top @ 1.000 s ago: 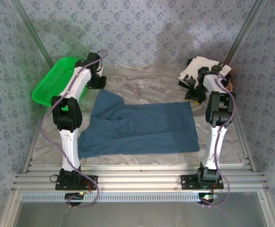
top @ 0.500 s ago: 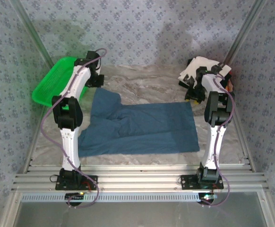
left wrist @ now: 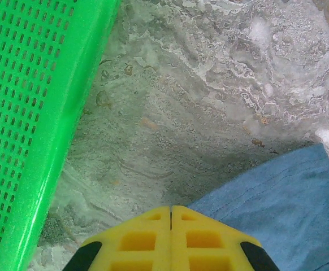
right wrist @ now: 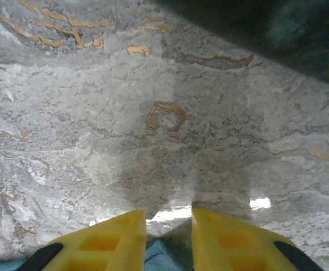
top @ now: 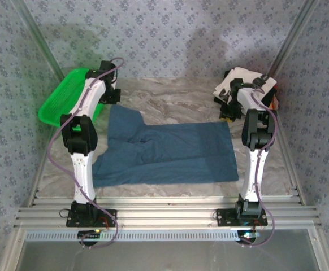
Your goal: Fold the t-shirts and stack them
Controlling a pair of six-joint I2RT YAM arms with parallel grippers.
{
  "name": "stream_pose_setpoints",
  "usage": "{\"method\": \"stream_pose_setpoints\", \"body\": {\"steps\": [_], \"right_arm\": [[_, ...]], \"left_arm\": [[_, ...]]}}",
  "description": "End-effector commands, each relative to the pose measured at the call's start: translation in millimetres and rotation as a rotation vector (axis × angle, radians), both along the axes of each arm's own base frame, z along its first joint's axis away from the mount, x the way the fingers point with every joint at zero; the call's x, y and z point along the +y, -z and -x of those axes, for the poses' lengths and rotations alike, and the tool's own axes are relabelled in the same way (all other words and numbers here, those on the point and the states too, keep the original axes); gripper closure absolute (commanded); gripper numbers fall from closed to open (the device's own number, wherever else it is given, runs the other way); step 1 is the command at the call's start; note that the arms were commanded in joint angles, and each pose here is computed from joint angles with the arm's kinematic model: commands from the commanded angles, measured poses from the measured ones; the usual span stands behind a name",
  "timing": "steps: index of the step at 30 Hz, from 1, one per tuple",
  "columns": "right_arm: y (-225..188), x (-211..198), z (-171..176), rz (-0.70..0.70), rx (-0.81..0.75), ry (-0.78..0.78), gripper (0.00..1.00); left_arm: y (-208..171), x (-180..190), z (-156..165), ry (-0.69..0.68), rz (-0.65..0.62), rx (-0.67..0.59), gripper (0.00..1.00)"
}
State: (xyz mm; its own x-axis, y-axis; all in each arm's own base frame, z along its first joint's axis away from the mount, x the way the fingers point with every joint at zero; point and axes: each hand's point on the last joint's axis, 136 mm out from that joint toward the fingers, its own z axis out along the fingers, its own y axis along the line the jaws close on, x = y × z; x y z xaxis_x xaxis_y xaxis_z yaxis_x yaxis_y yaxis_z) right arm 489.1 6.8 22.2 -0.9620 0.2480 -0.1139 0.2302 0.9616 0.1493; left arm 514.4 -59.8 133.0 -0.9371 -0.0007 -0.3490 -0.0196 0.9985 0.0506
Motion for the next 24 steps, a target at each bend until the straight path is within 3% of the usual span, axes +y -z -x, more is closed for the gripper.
{"method": "stream_pose_setpoints", "body": {"steps": [1, 12, 17, 24], "right_arm": [[25.9, 43.6, -6.4, -0.116, 0.007, -0.057, 0.76], [20.3, 32.1, -4.1, -0.095, 0.012, -0.051, 0.86], [17.8, 23.5, -0.8, -0.076, 0.008, -0.069, 0.68], [18.0, 16.1, 8.4, -0.05, 0.025, -0.106, 0.65]], "left_arm": [[3.4, 6.7, 5.3, -0.024, -0.013, 0.02, 1.0], [-1.9, 14.3, 3.3, -0.048, -0.006, 0.002, 1.0], [-2.6, 12.9, 5.9, -0.045, 0.001, 0.003, 1.0], [-3.1, 13.6, 8.7, -0.045, 0.002, 0.003, 1.0]]}}
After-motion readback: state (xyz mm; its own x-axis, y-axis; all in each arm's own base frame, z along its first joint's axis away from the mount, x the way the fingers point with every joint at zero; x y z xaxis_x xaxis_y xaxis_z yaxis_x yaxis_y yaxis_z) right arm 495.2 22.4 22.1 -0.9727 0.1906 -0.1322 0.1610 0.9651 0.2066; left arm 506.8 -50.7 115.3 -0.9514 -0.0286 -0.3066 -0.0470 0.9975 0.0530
